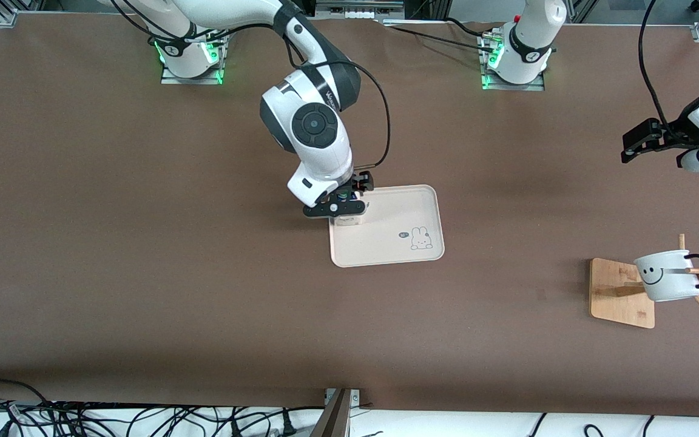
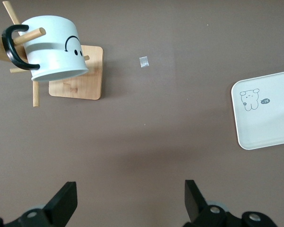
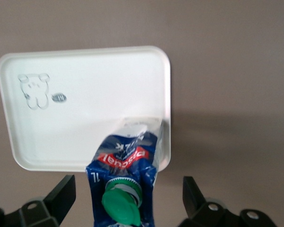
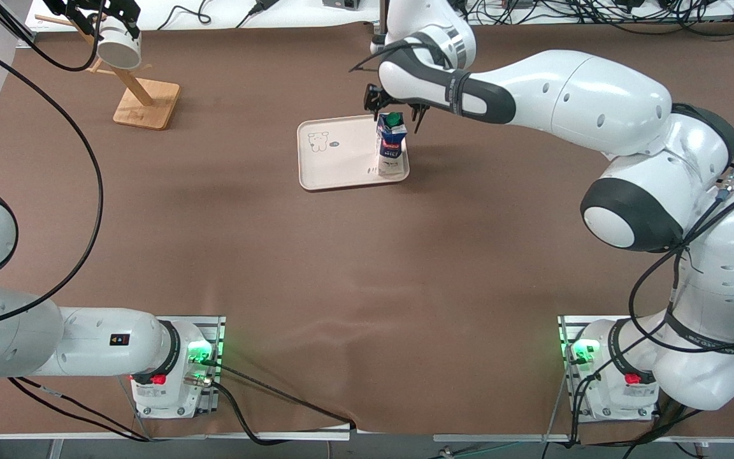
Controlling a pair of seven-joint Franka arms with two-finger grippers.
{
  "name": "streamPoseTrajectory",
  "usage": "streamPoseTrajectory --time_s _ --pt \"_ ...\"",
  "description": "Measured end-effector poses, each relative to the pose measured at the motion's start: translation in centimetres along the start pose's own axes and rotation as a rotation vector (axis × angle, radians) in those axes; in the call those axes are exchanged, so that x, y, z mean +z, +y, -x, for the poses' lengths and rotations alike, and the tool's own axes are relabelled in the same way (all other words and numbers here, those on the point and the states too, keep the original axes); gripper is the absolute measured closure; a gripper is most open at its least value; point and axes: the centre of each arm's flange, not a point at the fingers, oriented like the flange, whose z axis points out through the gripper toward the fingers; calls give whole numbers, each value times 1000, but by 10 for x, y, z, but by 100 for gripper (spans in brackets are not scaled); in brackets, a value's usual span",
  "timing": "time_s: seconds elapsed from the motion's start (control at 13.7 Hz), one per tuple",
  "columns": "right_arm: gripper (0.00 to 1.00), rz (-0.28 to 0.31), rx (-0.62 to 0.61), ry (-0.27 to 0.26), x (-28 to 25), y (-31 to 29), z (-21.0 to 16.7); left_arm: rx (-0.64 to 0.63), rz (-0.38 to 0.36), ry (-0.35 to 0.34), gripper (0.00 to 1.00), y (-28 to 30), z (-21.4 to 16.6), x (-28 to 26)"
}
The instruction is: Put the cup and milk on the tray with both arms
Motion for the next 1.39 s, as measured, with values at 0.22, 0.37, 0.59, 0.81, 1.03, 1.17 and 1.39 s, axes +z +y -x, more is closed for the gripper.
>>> streamPoseTrajectory --time_s 0.22,0.37,0.59,0.81,1.03,1.17,1.39 --pt "0 -4 73 56 -63 45 -29 0 0 0 0 0 0 0" --pt "0 -3 120 69 -115 101 -47 0 0 0 0 0 0 0" --pt "0 -2 93 41 -177 191 -61 0 0 0 0 0 0 0" --pt "0 -45 82 -12 -218 277 -62 0 0 0 0 0 0 0" --pt "0 -75 88 -53 -242 365 -48 0 0 0 0 0 0 0" --pt "0 -80 115 -60 -254 411 -22 0 0 0 0 0 0 0" --pt "0 -35 105 -30 -271 428 31 0 0 0 0 0 0 0"
